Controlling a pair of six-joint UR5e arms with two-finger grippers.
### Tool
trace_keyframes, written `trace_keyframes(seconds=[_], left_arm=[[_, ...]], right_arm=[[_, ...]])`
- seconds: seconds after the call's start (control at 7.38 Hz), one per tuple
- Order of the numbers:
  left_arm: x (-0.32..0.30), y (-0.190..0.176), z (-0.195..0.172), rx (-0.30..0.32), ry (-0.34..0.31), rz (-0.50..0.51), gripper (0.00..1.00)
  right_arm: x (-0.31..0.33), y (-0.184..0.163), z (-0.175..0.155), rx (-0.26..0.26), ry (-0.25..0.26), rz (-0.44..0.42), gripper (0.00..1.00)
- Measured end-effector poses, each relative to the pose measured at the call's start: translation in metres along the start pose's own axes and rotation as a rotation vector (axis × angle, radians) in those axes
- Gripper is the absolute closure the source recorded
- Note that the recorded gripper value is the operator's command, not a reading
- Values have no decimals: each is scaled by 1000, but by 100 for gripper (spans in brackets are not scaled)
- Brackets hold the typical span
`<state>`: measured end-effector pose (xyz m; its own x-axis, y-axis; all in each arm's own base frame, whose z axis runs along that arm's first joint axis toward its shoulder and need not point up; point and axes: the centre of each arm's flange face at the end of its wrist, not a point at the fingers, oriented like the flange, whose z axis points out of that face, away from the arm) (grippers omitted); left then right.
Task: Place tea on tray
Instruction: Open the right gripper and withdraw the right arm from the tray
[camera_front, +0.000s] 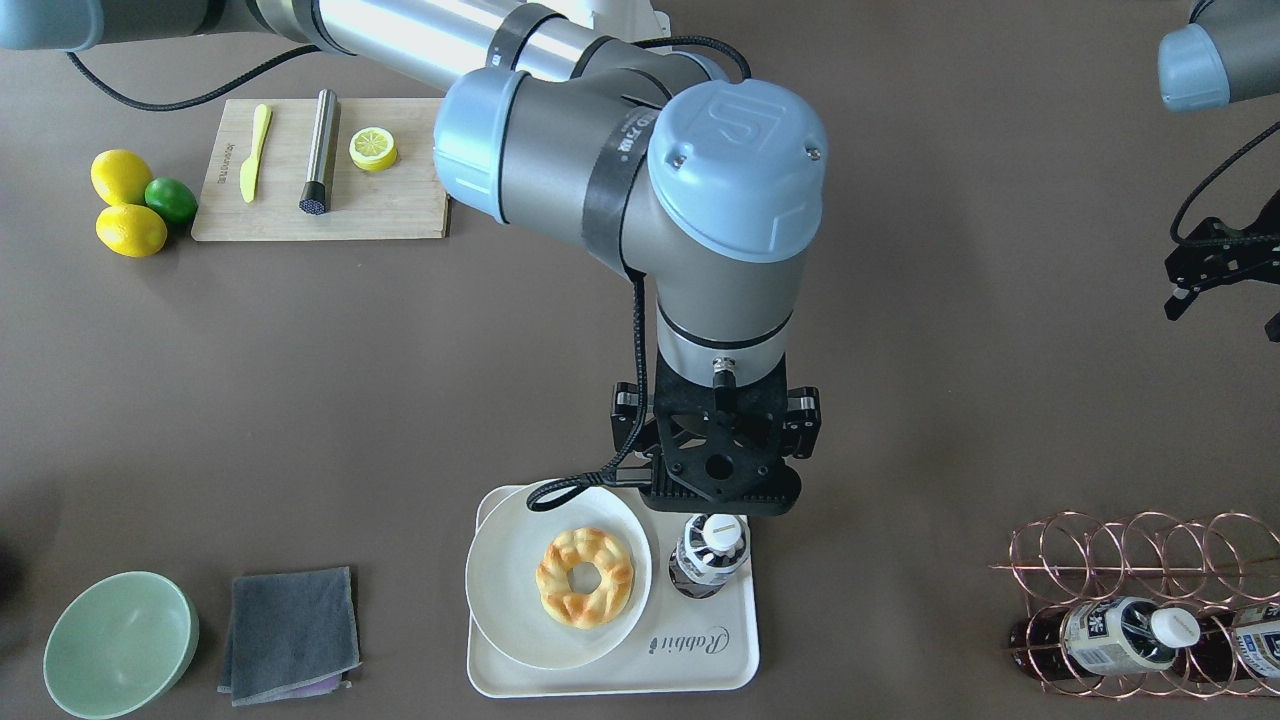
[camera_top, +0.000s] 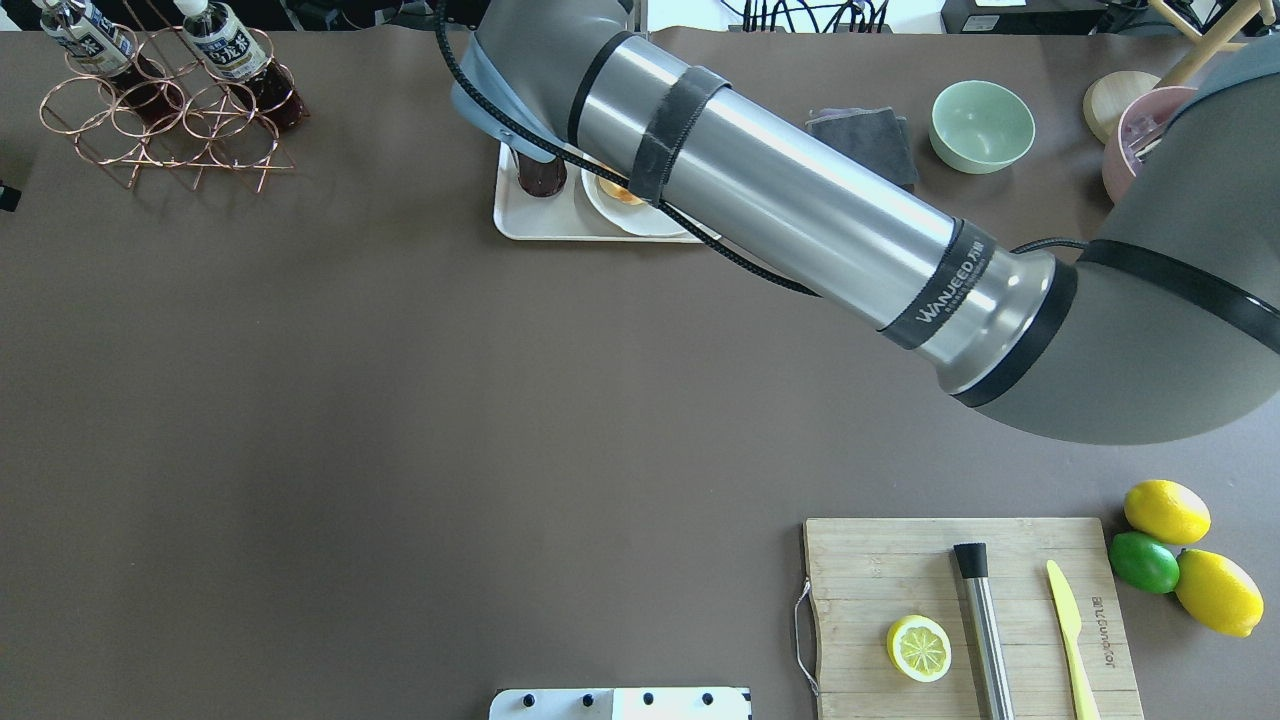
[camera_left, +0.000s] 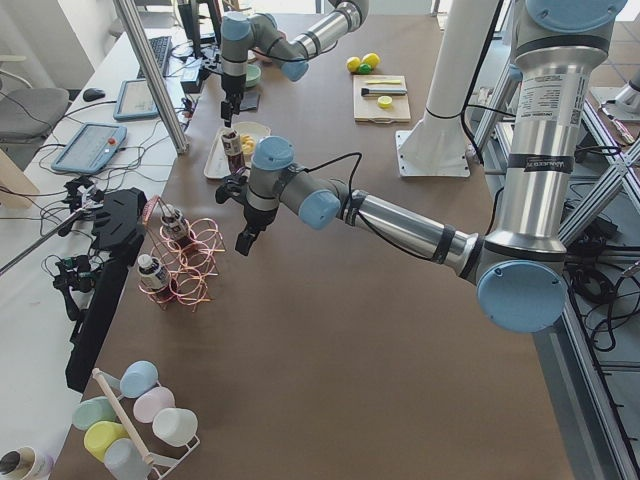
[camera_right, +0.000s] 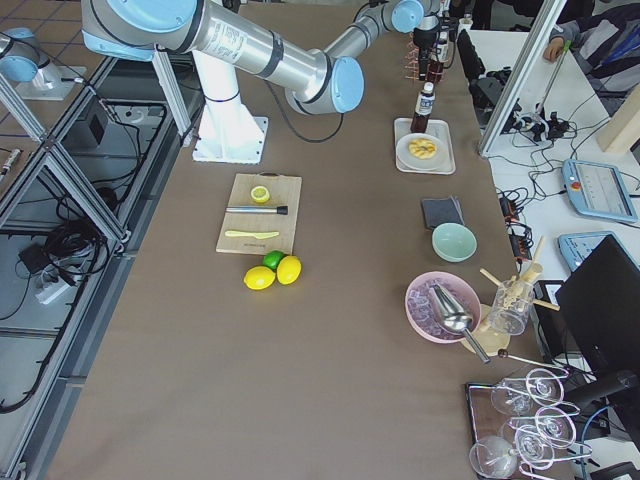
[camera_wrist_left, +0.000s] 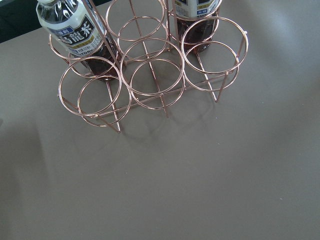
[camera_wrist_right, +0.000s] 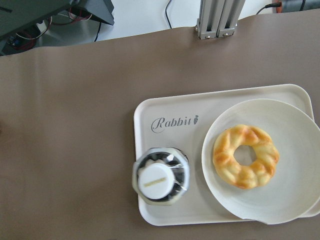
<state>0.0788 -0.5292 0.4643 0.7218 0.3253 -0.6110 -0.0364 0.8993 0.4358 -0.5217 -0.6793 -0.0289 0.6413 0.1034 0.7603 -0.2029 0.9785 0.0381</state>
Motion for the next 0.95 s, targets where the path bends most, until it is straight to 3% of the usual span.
trace_keyframes(seconds=[0.41,0.68,0.95], left_arm=[[-53,47,-35,-13,107,-58,4],[-87,103,-39,-49,145,-73,4],[-98,135,-33,-97,164,-125,4]], right_arm=[[133,8,-23,-35,-35,-110,1],[282,26,-26,-41,-21,-254,1],[437,37,-36,-61,2,-371,1]])
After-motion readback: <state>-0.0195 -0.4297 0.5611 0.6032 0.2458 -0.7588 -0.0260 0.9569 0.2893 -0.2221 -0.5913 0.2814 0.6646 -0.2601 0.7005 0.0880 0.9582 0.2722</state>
